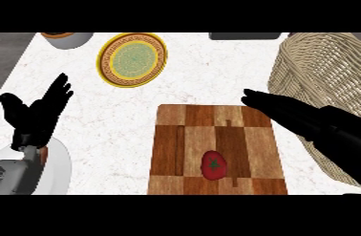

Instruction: Pick the tomato from the cutting board and place it in the basket

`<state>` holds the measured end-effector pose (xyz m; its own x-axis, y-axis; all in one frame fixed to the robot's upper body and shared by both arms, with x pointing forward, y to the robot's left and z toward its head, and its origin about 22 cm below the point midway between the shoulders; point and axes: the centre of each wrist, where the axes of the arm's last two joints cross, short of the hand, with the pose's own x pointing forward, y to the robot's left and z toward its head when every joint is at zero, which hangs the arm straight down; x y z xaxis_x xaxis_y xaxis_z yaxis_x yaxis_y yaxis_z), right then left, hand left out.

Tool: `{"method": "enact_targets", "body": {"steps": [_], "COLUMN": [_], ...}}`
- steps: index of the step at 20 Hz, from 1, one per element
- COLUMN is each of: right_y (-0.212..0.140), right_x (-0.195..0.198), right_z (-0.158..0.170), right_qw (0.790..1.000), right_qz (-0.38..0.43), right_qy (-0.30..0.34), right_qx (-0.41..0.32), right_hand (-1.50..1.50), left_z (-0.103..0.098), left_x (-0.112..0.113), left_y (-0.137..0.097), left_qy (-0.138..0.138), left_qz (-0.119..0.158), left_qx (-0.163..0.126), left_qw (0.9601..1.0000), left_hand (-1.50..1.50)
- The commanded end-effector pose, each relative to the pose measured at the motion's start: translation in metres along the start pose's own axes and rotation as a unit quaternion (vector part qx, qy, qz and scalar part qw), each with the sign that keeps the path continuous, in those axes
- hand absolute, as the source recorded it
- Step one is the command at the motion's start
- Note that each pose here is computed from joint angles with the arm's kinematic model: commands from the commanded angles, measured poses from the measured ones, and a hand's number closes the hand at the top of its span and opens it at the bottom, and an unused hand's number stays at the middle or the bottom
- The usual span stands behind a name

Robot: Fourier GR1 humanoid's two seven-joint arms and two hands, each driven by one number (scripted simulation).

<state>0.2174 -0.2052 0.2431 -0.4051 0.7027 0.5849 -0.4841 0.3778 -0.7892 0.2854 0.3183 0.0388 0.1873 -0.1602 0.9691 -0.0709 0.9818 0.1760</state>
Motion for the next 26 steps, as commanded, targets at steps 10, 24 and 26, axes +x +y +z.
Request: {"method": "enact_targets", "body": {"steps": [10, 24, 26], "right_y": [0.107, 0.156, 0.160], "right_x": [-0.031, -0.062, -0.087], "right_z": [-0.051, -0.101, -0.099], "right_qw": [0.997, 0.999, 0.999], "right_qz": [-0.041, -0.006, -0.016], "right_qy": [-0.018, 0.037, 0.044], "right_qx": [-0.061, 0.013, 0.006], "right_hand": [-1.50, -1.50, -1.50], "left_z": [0.002, -0.014, -0.008], "left_x": [0.002, 0.008, -0.008], "left_y": [-0.009, -0.008, -0.003], "left_qy": [-0.006, -0.001, -0.004], "left_qz": [-0.004, 0.007, -0.001], "left_qx": [-0.011, -0.007, -0.007], "left_qw": [0.9999, 1.0000, 1.0000], "left_hand": [0.00, 0.00, 0.00]}}
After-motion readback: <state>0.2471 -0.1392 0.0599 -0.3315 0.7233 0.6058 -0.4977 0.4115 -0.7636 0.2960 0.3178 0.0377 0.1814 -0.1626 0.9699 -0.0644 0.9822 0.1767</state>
